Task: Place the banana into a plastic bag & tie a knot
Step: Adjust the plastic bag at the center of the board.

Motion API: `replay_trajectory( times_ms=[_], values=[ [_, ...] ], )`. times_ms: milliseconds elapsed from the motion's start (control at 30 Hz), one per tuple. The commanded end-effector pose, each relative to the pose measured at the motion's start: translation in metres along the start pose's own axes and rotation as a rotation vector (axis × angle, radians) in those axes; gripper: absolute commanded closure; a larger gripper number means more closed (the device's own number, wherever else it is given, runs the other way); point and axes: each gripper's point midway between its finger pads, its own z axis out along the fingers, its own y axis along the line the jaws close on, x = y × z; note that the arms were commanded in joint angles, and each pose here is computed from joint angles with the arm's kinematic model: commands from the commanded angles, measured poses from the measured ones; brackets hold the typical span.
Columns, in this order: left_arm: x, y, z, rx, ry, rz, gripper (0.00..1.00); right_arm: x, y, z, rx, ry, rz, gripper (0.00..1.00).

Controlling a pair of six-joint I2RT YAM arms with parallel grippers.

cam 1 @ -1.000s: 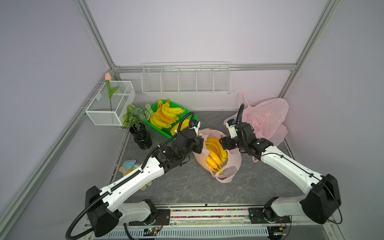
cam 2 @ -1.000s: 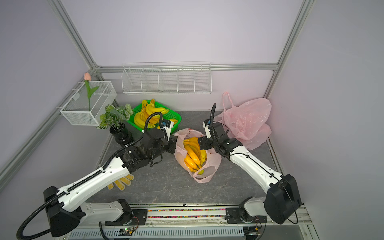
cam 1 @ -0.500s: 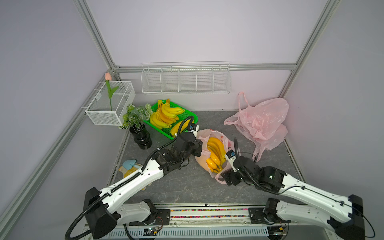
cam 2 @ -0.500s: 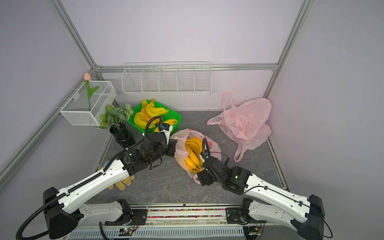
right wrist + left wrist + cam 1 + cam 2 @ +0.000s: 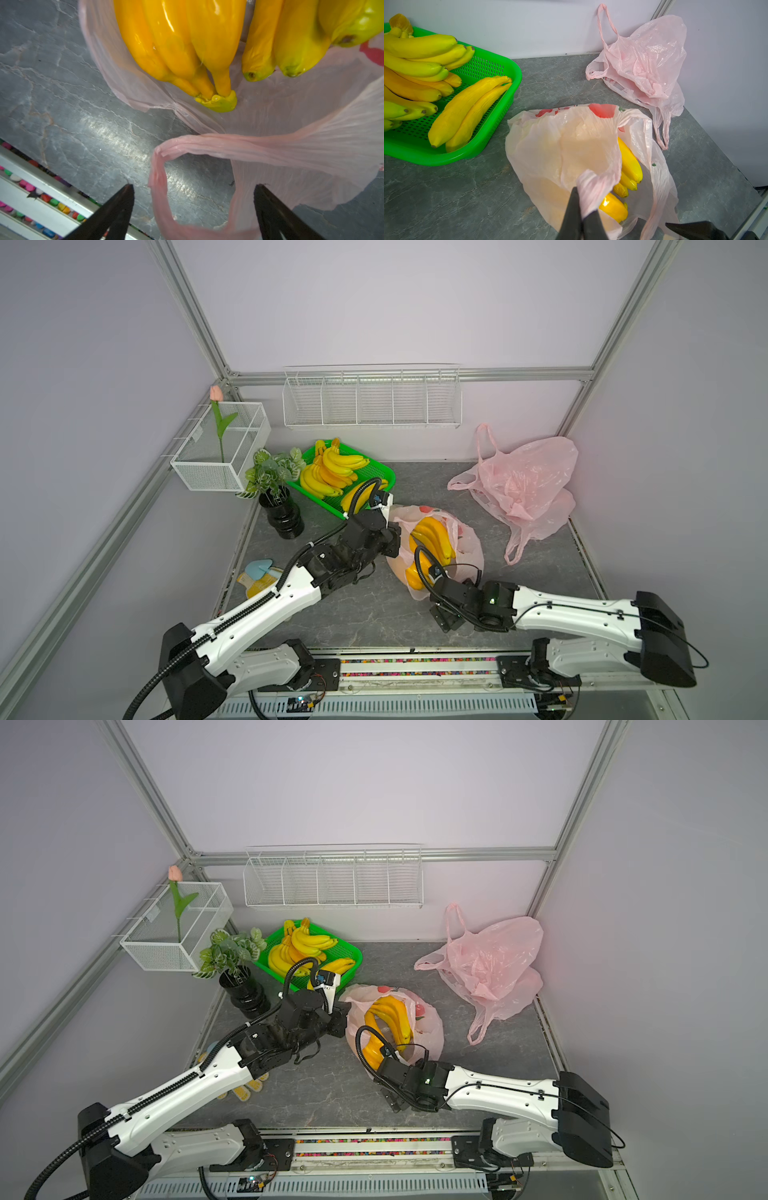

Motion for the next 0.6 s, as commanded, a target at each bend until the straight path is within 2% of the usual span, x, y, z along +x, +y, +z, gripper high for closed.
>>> replay_trajectory(
  times_ms=[0, 100, 200, 367, 433, 567],
  values=[
    [0.000, 0.000, -0.004, 0.010, -0.015, -0.030, 1.00, -0.004, -0.004, 0.008, 0.059, -0.012, 0.006, 0.14],
    [0.000, 0.000, -0.006, 0.009, -0.016, -0.032, 1.00, -0.001, -0.004, 0.016, 0.080, -0.002, -0.007, 0.20],
    [0.000, 0.002, -0.007, 0.004, -0.016, -0.034, 1.00, 0.000, -0.008, 0.019, 0.106, -0.004, -0.008, 0.34],
    [-0.004, 0.007, -0.011, -0.028, -0.027, -0.038, 1.00, -0.007, -0.022, -0.003, 0.129, -0.058, 0.017, 0.78],
    [-0.010, 0.010, -0.014, -0.050, -0.034, -0.036, 1.00, -0.014, -0.030, -0.021, 0.114, -0.103, 0.046, 0.88],
    [-0.030, 0.018, -0.025, -0.119, -0.061, -0.012, 1.00, -0.032, -0.062, -0.072, 0.067, -0.231, 0.163, 0.94]
  ],
)
